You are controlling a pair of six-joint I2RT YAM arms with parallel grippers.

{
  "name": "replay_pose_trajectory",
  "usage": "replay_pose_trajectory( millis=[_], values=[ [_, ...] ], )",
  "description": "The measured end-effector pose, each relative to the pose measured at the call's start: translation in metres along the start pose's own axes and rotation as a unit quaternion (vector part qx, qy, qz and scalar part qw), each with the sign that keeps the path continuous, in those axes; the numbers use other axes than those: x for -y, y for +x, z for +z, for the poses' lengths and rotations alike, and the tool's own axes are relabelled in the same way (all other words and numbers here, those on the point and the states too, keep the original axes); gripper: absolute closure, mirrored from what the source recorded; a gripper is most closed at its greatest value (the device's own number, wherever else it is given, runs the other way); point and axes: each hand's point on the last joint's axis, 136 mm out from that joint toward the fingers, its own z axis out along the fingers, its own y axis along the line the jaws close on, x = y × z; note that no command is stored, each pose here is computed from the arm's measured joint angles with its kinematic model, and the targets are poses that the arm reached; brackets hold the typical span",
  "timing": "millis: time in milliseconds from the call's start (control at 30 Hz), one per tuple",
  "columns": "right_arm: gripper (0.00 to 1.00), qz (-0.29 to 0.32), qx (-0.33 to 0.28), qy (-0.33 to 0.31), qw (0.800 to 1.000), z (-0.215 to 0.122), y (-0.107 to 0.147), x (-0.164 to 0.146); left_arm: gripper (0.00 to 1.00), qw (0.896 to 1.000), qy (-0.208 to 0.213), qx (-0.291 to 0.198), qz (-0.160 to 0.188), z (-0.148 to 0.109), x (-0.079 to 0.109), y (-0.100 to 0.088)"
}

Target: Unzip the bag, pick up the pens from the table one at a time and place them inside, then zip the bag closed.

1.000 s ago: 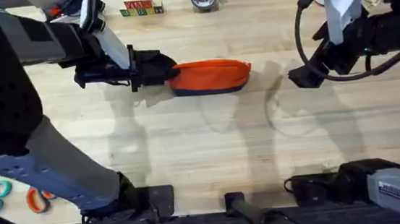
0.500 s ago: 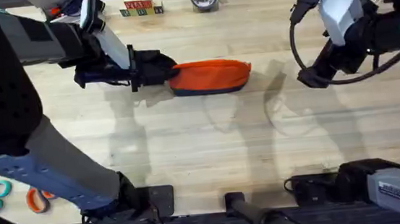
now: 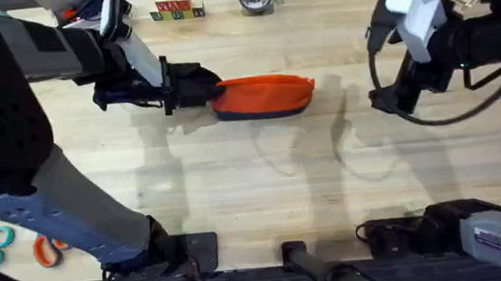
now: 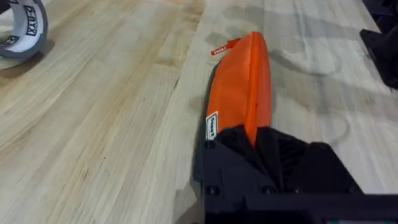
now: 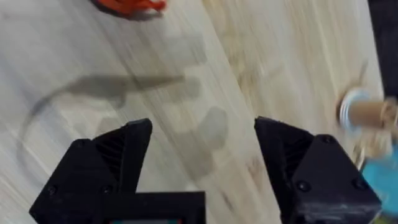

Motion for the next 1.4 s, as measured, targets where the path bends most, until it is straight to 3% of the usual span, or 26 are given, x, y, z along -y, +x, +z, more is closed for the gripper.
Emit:
replay_pose_trajectory(
  millis=[267,700,1167,1400],
  values=[
    [0.005,-0.078,0.08,-0.037,0.993,0.0,-0.023,-0.012,0.96,1.0,0.0,0.0,0.0,0.0,0.0,0.0],
    [0.007,-0.064,0.214,-0.108,0.969,0.01,-0.034,-0.017,0.96,1.0,0.0,0.0,0.0,0.0,0.0,0.0],
    [0.009,-0.053,0.261,-0.177,0.947,0.039,-0.036,-0.031,0.96,1.0,0.0,0.0,0.0,0.0,0.0,0.0],
    [0.01,-0.05,0.283,-0.193,0.938,0.052,-0.043,-0.02,0.96,1.0,0.0,0.0,0.0,0.0,0.0,0.0]
  ],
)
